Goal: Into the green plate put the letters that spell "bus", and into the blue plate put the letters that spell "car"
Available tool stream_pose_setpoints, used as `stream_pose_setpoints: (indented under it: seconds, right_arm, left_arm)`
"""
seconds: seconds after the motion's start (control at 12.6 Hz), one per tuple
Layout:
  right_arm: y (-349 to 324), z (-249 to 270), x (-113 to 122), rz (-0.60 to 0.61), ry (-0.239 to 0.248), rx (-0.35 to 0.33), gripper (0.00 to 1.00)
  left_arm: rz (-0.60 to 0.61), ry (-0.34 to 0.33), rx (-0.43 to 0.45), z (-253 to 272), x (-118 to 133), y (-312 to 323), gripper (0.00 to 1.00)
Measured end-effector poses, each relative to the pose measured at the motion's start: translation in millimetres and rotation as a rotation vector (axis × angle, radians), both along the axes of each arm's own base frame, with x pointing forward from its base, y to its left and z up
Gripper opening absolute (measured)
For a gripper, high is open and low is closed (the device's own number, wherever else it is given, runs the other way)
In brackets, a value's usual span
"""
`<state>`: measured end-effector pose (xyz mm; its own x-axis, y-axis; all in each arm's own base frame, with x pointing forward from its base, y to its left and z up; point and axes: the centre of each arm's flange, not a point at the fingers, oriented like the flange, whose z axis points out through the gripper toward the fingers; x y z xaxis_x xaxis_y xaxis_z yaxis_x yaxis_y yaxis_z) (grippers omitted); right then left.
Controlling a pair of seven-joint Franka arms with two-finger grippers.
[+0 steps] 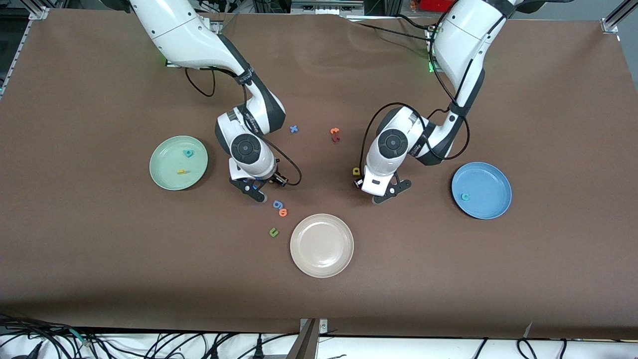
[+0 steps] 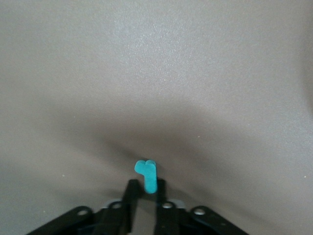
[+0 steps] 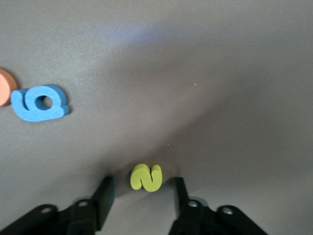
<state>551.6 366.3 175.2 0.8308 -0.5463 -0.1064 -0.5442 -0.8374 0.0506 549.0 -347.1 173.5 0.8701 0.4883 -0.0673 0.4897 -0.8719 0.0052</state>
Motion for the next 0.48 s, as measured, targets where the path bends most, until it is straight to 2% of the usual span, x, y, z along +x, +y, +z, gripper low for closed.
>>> stream_pose_setpoints:
  seconds: [0.08, 0.16, 0.24, 0.32, 0.48]
  right_arm:
    - [0.1, 0.1, 0.1, 0.0, -0.001, 0.0, 0.54]
    - [0.6, 1.2, 0.7, 0.0, -0.004, 0.003, 0.45]
    - [0.9, 2.0, 1.3, 0.0, -0.006, 0.004, 0.31]
    - [0.7, 2.4, 1.4, 0.0, -0.006, 0.003, 0.26]
    - [-4.7, 2.9, 4.4, 0.004, -0.005, -0.005, 0.26]
  left_arm:
    - [0.0, 0.0, 0.0, 0.1, 0.0, 0.0, 0.1]
    - [-0.003, -0.001, 0.001, 0.1, 0.0, -0.1, 0.1]
    - [-0.015, -0.007, 0.008, 0.2, 0.0, -0.3, 0.1]
    - [-0.024, -0.011, 0.014, 0.2, 0.0, -0.2, 0.1]
    - [-0.026, -0.013, 0.015, 0.3, 0.1, -0.2, 0.1]
